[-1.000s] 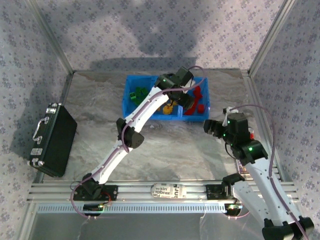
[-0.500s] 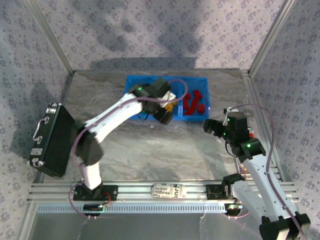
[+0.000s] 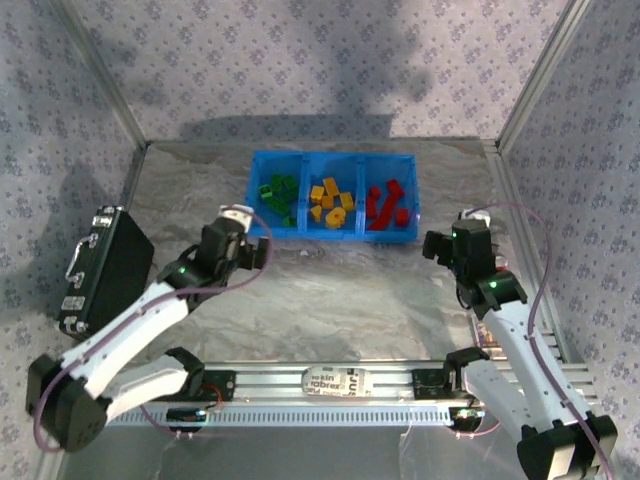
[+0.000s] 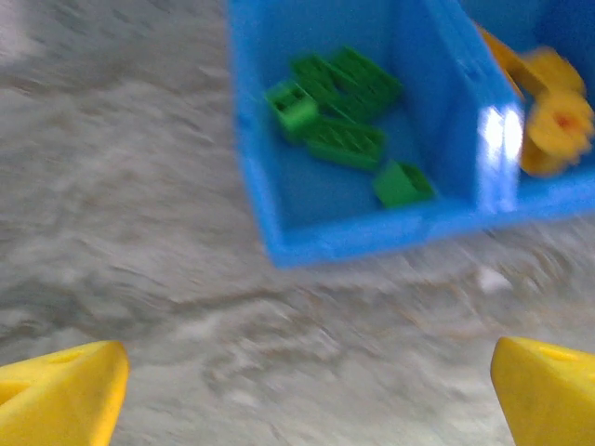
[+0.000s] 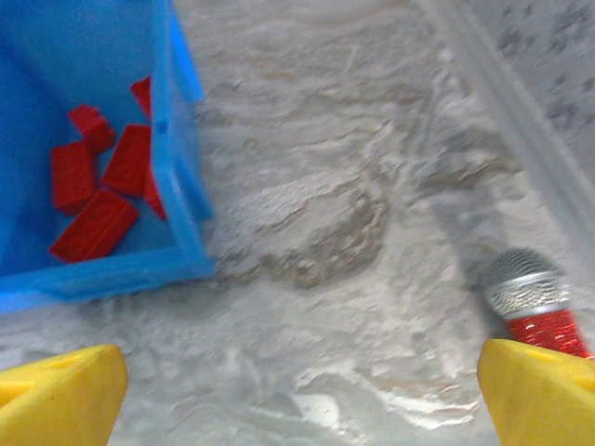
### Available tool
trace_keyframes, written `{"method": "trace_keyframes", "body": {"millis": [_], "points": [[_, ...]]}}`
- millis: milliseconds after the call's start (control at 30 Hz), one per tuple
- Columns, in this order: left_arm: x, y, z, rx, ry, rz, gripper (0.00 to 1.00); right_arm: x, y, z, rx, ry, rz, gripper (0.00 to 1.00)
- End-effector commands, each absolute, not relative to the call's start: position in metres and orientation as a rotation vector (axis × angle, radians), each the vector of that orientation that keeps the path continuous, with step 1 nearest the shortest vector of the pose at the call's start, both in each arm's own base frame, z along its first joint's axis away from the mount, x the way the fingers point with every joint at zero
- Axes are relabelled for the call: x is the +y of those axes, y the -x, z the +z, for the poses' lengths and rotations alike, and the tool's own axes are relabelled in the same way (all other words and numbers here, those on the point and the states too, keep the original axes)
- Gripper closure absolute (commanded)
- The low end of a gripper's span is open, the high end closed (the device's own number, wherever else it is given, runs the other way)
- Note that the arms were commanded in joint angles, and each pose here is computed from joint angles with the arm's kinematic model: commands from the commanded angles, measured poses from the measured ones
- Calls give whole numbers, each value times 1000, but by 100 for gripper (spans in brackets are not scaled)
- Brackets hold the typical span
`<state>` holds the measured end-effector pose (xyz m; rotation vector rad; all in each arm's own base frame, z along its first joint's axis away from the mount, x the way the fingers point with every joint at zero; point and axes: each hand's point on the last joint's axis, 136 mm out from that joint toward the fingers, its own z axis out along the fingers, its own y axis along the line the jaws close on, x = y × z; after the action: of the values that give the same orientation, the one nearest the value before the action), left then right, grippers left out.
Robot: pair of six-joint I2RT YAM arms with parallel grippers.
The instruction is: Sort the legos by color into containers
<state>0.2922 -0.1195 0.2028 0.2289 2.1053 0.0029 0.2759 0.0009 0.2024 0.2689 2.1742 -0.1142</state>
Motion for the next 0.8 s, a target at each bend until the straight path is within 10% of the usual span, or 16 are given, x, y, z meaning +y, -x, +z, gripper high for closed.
{"method": "trace_keyframes", "body": {"millis": [0,767], "points": [[-80,-302,237,1857,10,105,0,-24,-278,231,2053,-309,-265,1],[-44,-318,169,1924,57,466,0,-46,-256,120,2027,-340,-409,1]]}}
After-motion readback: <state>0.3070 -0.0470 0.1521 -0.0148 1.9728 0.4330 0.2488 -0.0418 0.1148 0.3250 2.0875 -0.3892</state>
